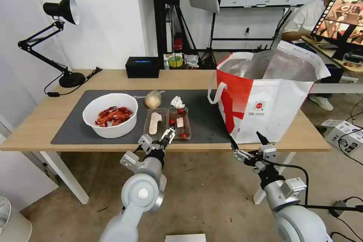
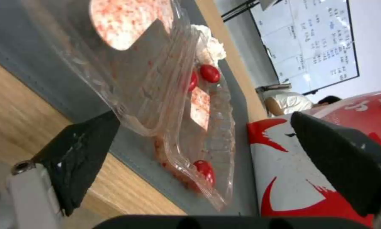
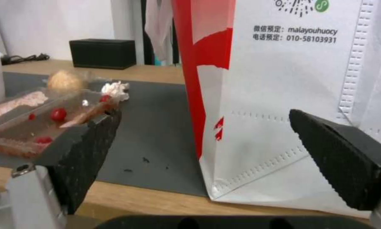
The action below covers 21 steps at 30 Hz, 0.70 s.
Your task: Pick up the trash from the table and place it into the takeout bag.
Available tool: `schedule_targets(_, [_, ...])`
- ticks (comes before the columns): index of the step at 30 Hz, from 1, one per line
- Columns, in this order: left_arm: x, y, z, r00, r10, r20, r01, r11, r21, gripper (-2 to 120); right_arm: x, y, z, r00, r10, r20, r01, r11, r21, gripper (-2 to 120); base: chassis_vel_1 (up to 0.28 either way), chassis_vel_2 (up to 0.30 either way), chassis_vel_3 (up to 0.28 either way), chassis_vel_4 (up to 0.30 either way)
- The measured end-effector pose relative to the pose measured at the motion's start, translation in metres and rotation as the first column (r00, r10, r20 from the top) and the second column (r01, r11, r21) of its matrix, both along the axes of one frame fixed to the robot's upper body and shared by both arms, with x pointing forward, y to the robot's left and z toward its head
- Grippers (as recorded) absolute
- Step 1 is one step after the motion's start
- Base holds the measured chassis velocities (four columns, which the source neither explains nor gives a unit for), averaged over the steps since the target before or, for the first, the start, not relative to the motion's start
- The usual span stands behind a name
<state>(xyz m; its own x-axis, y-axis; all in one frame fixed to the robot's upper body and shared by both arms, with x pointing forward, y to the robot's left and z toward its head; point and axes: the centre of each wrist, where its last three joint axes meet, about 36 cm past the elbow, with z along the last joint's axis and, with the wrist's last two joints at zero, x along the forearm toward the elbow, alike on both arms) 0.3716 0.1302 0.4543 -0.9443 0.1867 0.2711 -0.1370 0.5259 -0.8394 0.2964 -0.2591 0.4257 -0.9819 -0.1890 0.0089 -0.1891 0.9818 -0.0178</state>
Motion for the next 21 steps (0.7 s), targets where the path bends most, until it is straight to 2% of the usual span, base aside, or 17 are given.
schedule_targets(21, [0.011,0.028,0.022,0.997,0.036,0.074,-0.036,0.999,0.001,100,-0.007,0.014,-0.008,1.0,0.021,-0.007,-0.021,1.0,0.006,100,0.0,0.0,0.0,0.0])
